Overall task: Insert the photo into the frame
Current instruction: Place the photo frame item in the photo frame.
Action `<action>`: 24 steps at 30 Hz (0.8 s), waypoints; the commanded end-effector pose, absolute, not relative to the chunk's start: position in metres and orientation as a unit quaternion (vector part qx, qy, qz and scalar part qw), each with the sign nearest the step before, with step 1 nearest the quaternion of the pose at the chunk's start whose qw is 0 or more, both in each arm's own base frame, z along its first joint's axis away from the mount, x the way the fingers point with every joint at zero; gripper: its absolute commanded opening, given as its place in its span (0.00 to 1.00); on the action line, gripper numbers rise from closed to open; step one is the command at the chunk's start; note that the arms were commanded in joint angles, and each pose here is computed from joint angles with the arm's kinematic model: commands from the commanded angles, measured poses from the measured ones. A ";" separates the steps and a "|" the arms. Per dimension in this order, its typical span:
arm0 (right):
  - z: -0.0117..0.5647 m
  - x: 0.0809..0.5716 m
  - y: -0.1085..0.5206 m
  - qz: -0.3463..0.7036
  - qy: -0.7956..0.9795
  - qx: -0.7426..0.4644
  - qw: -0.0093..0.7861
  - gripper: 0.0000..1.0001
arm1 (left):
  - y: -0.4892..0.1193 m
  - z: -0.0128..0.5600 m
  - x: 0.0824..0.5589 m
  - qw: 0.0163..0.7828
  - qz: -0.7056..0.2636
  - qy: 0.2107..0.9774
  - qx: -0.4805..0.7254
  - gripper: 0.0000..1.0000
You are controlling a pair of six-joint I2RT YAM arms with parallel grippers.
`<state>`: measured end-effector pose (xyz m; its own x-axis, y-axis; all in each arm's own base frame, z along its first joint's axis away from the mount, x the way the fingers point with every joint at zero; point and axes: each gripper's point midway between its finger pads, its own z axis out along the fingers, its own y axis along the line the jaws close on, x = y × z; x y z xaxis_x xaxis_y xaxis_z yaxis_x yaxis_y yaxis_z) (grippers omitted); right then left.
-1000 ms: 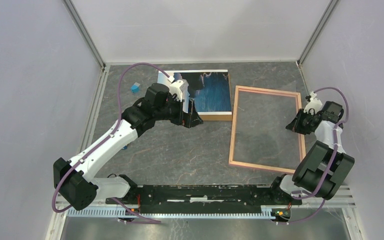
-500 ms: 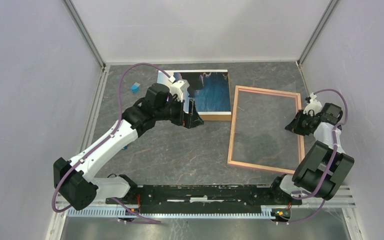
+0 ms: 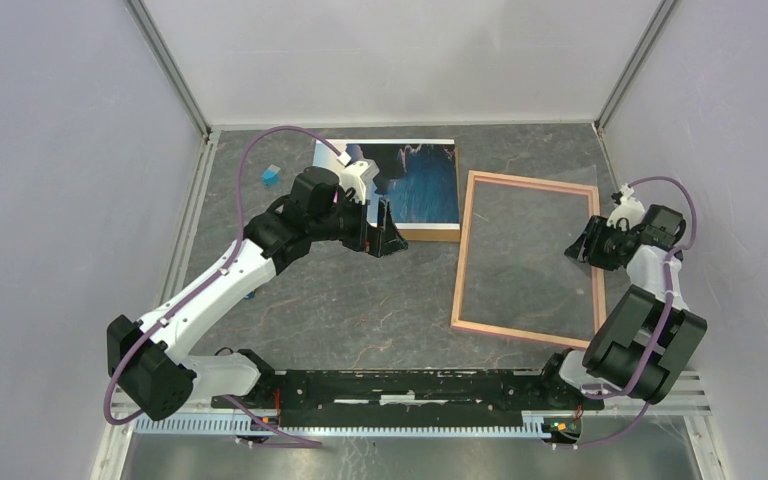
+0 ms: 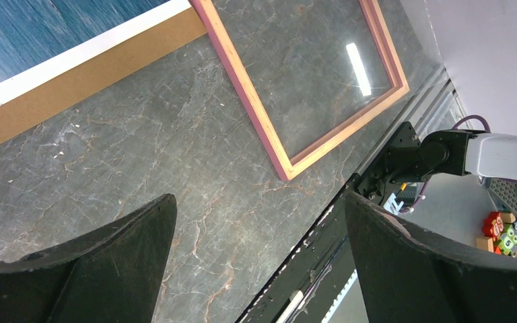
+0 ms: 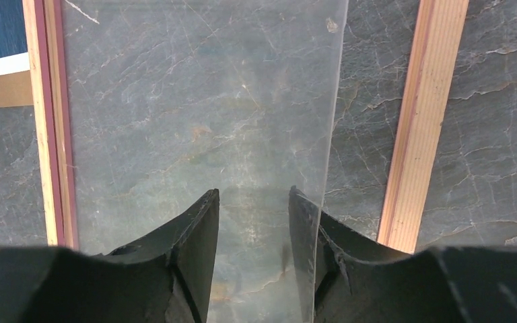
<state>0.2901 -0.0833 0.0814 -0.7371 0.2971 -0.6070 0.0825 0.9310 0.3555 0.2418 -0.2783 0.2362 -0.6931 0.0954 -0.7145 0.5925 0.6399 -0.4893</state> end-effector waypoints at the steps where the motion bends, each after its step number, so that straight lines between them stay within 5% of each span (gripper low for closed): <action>1: 0.095 0.300 -0.085 0.142 0.913 0.083 0.372 0.49 | -0.285 0.247 0.241 0.346 -0.391 0.825 0.215 1.00; 24: 0.104 0.315 -0.080 0.170 0.888 0.115 0.411 0.41 | -0.286 0.248 0.240 0.344 -0.396 0.824 0.217 1.00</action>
